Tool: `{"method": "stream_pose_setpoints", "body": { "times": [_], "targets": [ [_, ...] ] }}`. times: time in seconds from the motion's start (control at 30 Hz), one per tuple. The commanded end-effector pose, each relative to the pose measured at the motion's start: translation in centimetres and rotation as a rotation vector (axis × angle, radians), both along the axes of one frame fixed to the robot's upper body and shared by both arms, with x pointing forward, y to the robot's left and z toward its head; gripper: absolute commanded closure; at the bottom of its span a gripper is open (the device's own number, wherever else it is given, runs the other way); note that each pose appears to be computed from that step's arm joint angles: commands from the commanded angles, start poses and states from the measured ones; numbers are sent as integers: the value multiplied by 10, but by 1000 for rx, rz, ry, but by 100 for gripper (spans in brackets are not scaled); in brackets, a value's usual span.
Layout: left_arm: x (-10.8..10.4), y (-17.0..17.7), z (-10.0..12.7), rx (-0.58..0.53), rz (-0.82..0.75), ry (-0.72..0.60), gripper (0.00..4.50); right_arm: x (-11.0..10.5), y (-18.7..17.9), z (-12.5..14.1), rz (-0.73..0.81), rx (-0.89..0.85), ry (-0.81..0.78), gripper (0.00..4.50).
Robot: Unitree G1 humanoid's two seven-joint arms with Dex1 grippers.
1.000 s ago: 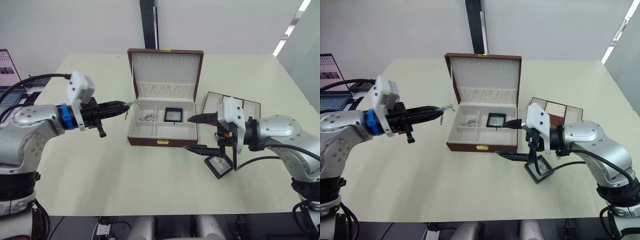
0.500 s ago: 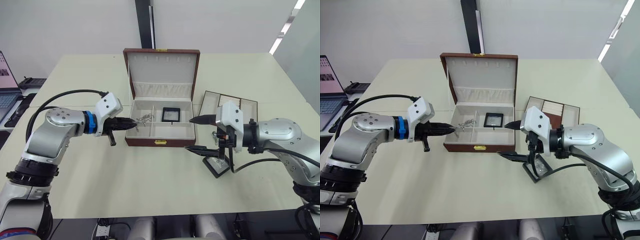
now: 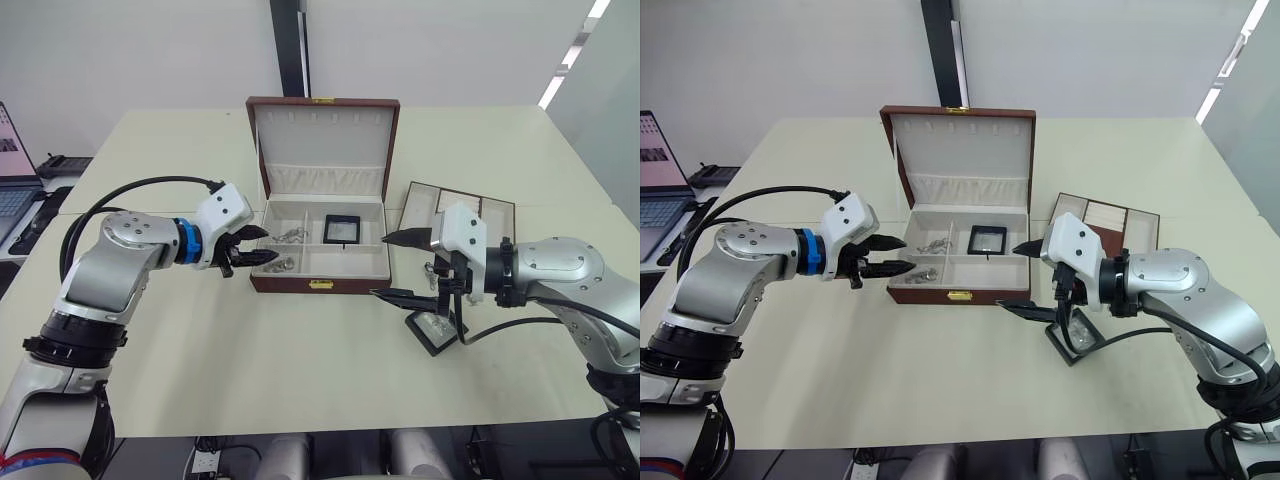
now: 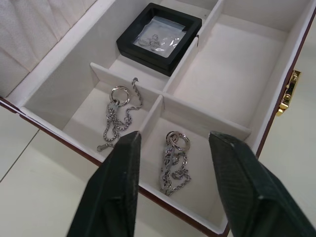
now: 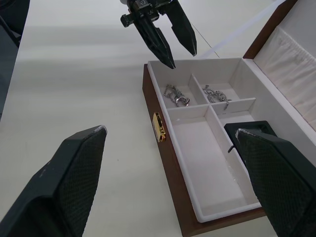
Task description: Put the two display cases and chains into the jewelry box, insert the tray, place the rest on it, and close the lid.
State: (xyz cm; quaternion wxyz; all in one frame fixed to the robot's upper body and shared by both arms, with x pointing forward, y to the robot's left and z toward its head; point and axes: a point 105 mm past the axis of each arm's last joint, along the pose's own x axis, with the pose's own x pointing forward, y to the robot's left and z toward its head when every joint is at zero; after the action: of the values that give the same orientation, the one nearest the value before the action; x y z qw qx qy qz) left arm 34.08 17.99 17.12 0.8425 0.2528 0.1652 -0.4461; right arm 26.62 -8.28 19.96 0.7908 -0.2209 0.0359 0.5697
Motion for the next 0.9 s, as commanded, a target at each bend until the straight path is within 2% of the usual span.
{"method": "stream_pose_setpoints", "body": {
  "times": [0.03,0.13,0.17,0.23,0.3,0.43,0.6,0.8,0.9],
  "targets": [
    [-4,1,28,-63,-11,-72,90,-4,2,7,12,-3,-43,0],
    [-9,7,44,-183,1,-100,1,-4,1,8,-2,1,-56,0],
    [-11,16,49,-222,33,-114,1,-4,-2,10,-15,12,-62,0],
    [-14,37,47,-213,103,-139,1,-5,-11,13,-49,29,-74,0],
    [-15,53,46,-225,170,-177,1,-3,-28,16,-131,48,-101,0],
    [-11,85,44,-317,334,-263,1,-1,-63,17,-309,64,-125,0],
    [-12,122,17,-414,612,-352,1,-3,-116,16,-557,78,-130,0],
    [-34,144,-30,-404,798,-369,1,-8,-181,12,-769,61,-181,0],
    [-42,149,-49,-376,868,-398,1,-18,-205,-1,-822,36,-181,0]
  ]
}}
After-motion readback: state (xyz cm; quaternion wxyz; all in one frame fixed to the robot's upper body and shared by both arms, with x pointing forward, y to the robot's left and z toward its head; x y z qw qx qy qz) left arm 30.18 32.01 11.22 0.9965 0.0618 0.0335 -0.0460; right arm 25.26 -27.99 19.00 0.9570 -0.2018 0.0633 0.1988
